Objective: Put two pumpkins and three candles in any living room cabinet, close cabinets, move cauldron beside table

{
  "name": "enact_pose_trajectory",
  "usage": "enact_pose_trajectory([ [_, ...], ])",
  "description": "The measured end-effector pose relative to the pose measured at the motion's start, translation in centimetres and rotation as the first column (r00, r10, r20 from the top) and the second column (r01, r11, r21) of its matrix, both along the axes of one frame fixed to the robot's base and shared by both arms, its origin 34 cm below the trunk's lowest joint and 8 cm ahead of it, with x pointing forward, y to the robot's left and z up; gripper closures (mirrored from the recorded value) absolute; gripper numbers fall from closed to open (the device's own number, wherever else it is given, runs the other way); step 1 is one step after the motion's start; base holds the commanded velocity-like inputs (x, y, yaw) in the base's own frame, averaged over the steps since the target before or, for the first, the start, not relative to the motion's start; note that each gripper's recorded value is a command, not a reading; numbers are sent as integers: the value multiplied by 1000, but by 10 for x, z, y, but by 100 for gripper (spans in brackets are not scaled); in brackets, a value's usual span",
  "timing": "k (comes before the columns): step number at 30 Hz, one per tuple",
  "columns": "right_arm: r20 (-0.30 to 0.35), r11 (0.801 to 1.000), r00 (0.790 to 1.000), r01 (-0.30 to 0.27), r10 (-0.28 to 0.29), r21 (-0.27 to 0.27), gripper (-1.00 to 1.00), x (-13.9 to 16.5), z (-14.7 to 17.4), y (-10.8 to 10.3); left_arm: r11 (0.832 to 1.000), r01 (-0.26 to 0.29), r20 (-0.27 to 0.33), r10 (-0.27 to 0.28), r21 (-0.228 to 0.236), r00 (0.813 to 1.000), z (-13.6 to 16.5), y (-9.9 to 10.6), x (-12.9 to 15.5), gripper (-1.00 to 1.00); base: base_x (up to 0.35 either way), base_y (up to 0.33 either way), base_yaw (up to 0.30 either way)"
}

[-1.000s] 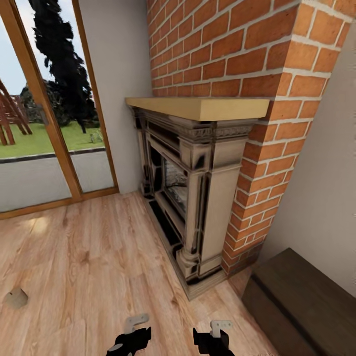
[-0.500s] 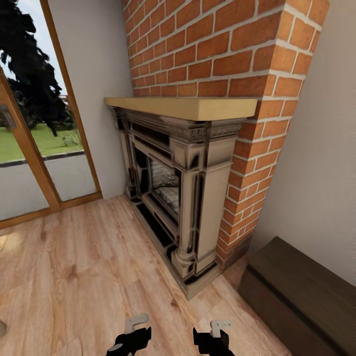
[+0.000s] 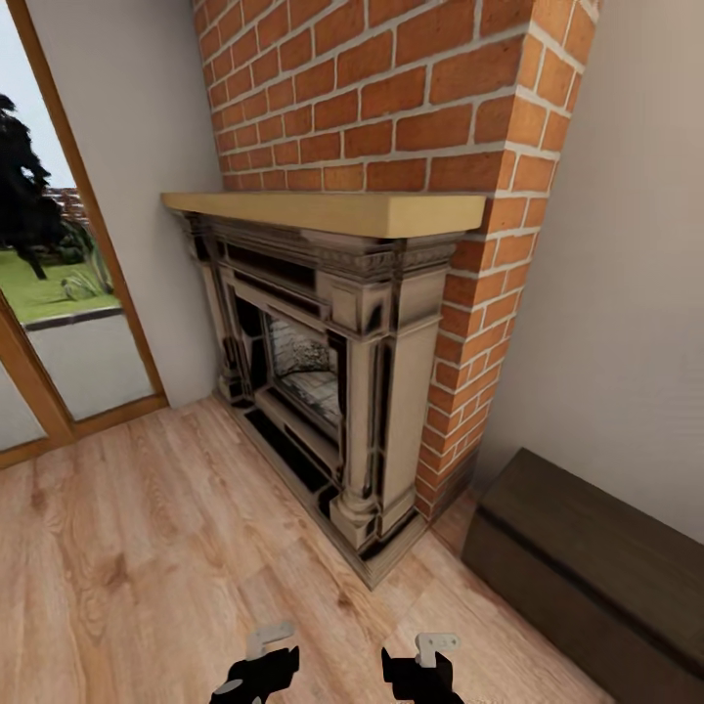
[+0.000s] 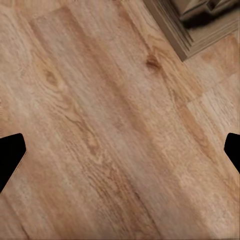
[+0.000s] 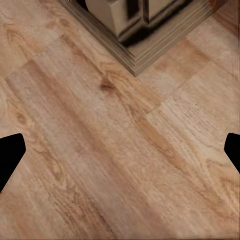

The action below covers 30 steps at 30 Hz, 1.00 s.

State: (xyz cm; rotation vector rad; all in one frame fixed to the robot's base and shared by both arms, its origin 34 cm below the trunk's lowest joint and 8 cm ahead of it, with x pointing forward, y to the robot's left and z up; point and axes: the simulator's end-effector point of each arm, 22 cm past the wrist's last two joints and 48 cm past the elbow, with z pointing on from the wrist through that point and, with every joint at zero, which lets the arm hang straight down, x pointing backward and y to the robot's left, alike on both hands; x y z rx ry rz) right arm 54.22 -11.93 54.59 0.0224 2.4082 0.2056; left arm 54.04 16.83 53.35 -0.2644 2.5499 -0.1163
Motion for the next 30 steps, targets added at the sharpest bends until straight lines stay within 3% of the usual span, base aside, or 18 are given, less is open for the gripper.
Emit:
enact_pose_trajectory([
  [16, 0, 1000, 1000, 1, -1, 1, -100, 0, 0, 0, 1000, 2, 0, -2, 1, 1000, 0, 0, 0, -100, 0, 292, -279],
  [30, 0, 1000, 1000, 3, -3, 1, -100, 0, 0, 0, 1000, 2, 1, -2, 2, 1000, 0, 0, 0, -100, -6, 34, -279],
])
